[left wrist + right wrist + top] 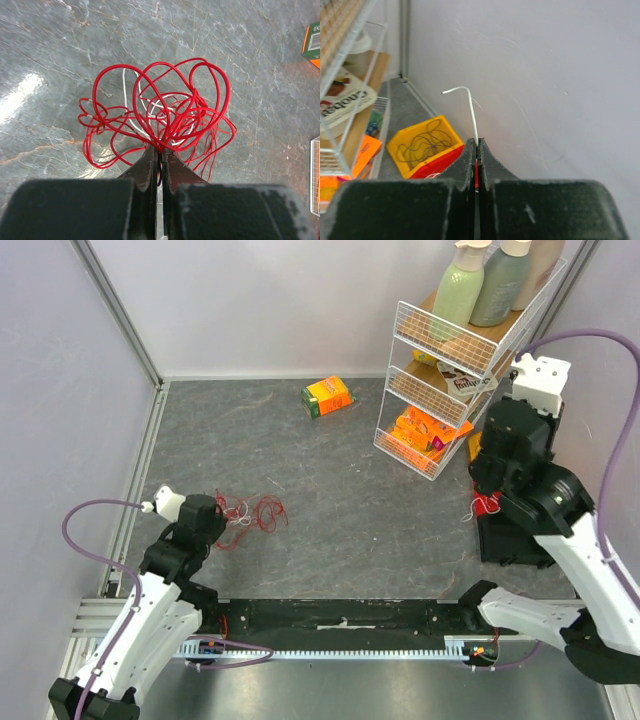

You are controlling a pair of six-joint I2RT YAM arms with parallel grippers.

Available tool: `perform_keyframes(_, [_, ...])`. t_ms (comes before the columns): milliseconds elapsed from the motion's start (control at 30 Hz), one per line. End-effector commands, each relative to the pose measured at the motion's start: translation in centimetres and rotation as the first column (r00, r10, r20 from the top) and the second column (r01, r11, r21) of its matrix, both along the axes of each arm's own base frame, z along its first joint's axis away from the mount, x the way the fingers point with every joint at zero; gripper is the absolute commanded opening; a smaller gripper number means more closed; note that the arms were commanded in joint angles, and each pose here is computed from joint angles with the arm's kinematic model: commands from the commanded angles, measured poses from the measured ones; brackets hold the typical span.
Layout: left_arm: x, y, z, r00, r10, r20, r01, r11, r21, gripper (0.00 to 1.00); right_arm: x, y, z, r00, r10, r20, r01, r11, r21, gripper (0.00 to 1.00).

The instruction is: Untangle the cables

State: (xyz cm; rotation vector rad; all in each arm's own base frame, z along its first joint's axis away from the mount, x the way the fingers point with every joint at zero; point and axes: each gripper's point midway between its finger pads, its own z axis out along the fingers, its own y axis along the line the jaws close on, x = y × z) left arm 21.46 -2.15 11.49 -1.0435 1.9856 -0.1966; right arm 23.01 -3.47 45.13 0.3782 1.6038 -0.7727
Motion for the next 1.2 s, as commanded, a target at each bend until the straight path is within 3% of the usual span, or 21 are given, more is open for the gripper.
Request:
perform_keyframes(0, [1.1, -1.1, 0.6, 0.997, -0.049, 0.055, 0.051, 0.998, -0.032, 0.02, 1.8, -2.1, -1.8, 0.989, -0.149, -0.002, 0.149, 0.989, 0.018, 0.0])
perform_keyframes(233, [1.3, -2.4, 0.1, 0.991, -0.119, 0.057, 0.122, 0.991, -0.057, 0.02, 4.0, -8.4, -0.7, 0.942, -0.335, 0.019, 0.33, 0.936, 0.124, 0.0])
perform_keyframes(400, [1.3, -3.7, -0.3, 0.985, -0.166, 0.046, 0.169, 0.981, -0.096, 0.02, 5.5, -11.3, 1.2, 0.934, -0.351, 0.067, 0.327, 0.915, 0.235, 0.0])
perform_keyframes(733, [1.5, -3.5, -0.4, 0.985, -0.165, 0.042, 0.168, 0.983, -0.081, 0.02, 6.9, -13.2, -0.6, 0.917, -0.399, 0.024, 0.377, 0.883, 0.278, 0.0])
perform_keyframes(867, [1.6, -3.7, -0.6, 0.985, -0.168, 0.04, 0.171, 0.981, -0.089, 0.02, 7.1, -12.5, -6.3, 0.929, -0.37, -0.015, 0.353, 0.871, 0.342, 0.0])
perform_keyframes(967, [1.8, -3.9, -0.9, 0.984, -0.177, 0.033, 0.179, 0.979, -0.094, 0.02, 7.3, -12.1, -13.0, 0.942, -0.324, -0.086, 0.329, 0.844, 0.423, 0.0])
perform_keyframes(1067, [1.8, -4.2, -1.4, 0.982, -0.189, 0.018, 0.19, 0.977, -0.1, 0.02, 7.7, -11.8, -19.8, 0.946, -0.279, -0.162, 0.321, 0.764, 0.559, 0.0])
perform_keyframes(1167, [1.9, -4.6, -1.7, 0.979, -0.205, 0.002, 0.204, 0.973, -0.11, 0.02, 6.9, -12.7, -24.1, 0.916, -0.354, -0.189, 0.389, 0.669, 0.634, 0.0])
